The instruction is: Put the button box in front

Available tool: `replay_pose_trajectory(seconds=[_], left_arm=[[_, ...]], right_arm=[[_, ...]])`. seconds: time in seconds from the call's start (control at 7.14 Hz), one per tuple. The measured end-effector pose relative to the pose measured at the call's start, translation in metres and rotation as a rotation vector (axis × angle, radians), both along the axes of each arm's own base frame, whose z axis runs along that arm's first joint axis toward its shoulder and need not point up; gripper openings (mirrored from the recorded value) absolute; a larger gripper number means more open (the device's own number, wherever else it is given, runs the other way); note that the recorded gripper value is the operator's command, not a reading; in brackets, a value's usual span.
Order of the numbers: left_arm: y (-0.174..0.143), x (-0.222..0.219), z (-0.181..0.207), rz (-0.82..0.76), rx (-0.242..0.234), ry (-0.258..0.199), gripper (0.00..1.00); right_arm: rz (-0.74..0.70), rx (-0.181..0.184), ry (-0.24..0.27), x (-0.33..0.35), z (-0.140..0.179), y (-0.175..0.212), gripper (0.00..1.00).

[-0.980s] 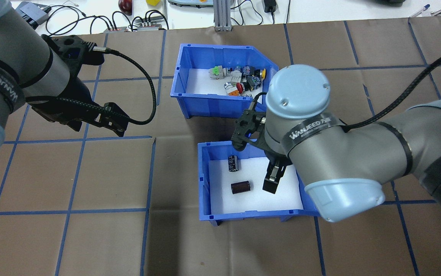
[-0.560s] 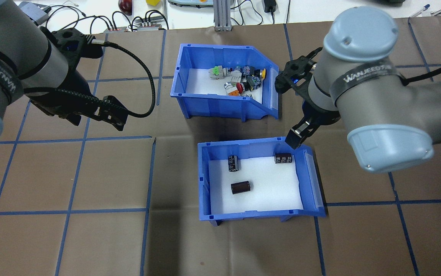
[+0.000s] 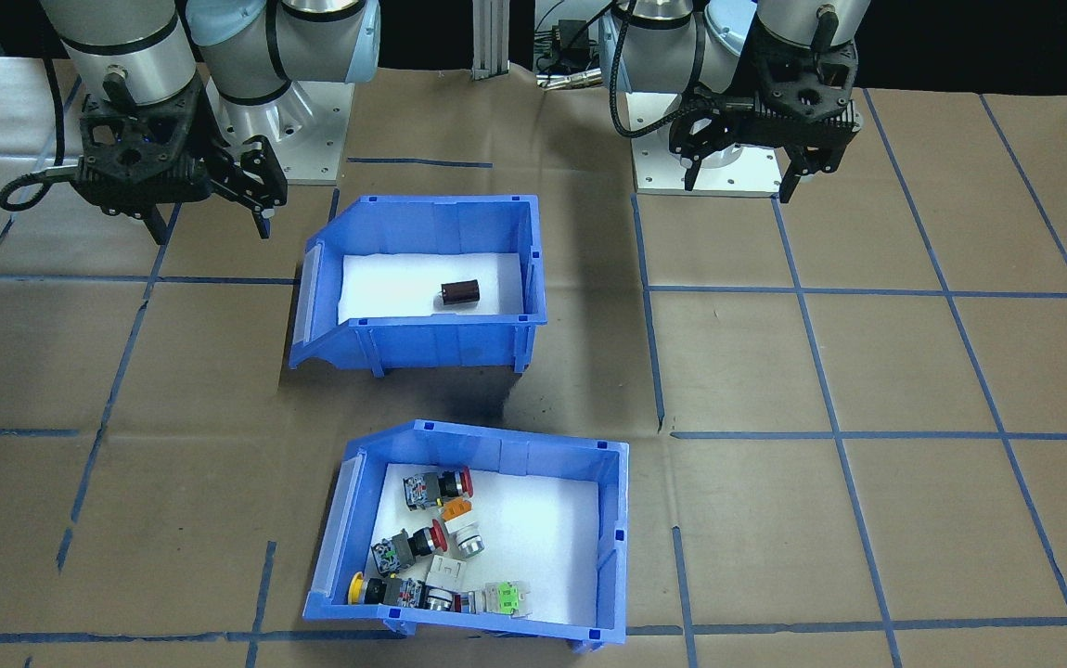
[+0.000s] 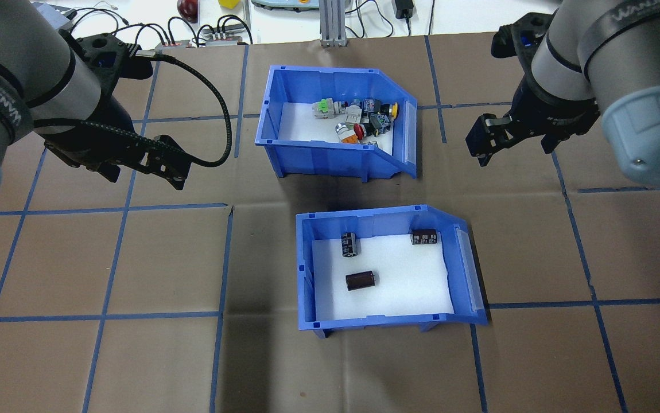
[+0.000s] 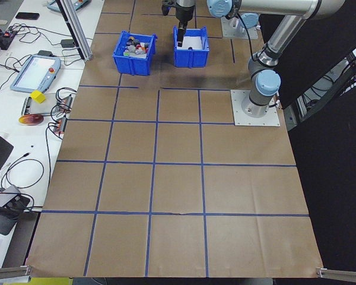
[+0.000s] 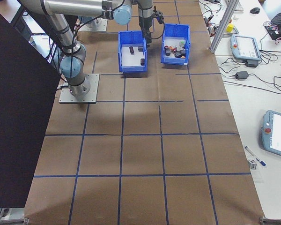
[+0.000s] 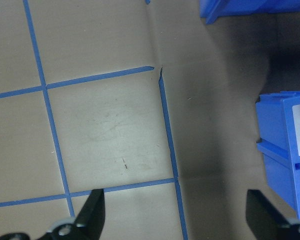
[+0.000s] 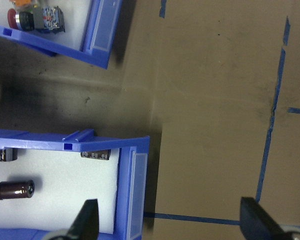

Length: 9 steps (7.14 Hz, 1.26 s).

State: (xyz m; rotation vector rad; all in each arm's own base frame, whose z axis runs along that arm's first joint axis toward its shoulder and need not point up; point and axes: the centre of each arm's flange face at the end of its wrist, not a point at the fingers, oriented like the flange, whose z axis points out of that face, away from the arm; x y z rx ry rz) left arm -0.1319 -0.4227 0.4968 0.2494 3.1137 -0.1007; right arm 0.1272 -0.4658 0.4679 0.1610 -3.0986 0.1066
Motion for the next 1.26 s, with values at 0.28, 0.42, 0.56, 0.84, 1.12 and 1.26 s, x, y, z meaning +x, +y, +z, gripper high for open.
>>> replay_pose_trajectory(seconds=[0.28,0.42,0.56,0.84,1.12,1.26], left_arm=[[-0.002,0.001,0.003,0.003,-0.004,0.001,1.0],[-0.002,0.001,0.003,0.004,-0.005,0.002,1.0],[-0.002,0.001,0.003,0.006,-0.001,0.003,1.0],[0.002,0.001,-0.001,0.014,0.038,0.007,1.0],[0.004,0.001,-0.004,0.018,0.056,0.01,1.0],[0.004,0.001,-0.004,0.018,0.059,0.011,1.0]], right_arm=[[-0.073,0.032,-0.03,0.001,0.006,-0.021,1.0],[-0.084,0.058,-0.031,0.001,0.006,-0.029,1.0],[-0.087,0.079,-0.029,0.001,0.005,-0.035,1.0],[-0.089,0.092,-0.022,0.0,0.003,-0.04,1.0],[-0.089,0.094,-0.02,0.0,0.003,-0.04,1.0],[-0.089,0.094,-0.02,0.0,0.003,-0.04,1.0]])
